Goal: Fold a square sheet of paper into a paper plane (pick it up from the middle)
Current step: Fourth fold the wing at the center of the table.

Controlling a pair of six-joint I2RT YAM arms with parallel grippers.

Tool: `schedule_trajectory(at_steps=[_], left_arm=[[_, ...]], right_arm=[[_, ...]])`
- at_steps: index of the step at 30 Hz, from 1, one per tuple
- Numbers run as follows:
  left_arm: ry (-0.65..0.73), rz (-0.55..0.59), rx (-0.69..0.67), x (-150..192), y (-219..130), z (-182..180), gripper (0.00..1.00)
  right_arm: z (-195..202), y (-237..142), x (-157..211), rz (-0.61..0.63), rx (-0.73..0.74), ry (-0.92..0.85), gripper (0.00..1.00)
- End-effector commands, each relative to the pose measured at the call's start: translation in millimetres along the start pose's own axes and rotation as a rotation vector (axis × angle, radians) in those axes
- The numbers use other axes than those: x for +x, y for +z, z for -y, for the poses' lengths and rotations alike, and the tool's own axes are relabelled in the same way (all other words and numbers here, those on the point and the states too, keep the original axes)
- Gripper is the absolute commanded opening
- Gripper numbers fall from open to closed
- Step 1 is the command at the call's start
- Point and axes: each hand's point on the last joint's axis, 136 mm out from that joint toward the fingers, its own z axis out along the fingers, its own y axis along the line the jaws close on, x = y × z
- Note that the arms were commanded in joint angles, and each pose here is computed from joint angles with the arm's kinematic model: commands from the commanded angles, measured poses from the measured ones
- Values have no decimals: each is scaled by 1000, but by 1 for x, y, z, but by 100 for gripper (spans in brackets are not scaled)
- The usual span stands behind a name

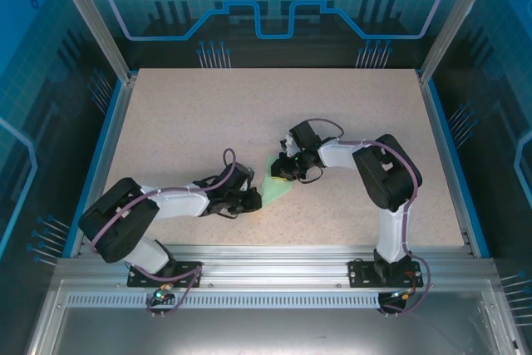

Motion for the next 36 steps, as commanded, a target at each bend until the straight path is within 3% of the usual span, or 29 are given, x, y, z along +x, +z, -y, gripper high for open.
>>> schedule_trajectory(at_steps=[1, 11, 19, 25, 36], left_arm=[[-50, -258, -248, 71, -15, -69, 13], [17, -62, -16, 12, -42, 10, 21], [21, -83, 101, -10, -14, 48, 24], [-12, -141, 103, -2, 5, 39, 24], [-79, -216, -136, 41, 0, -39, 23]], right_arm=[[42, 15, 9, -31, 127, 54, 15], [40, 16, 10, -37, 134, 44, 15], [42, 17, 11, -42, 140, 44, 15], [45, 18, 14, -49, 148, 44, 15], [50, 18, 15, -52, 168, 47, 15]])
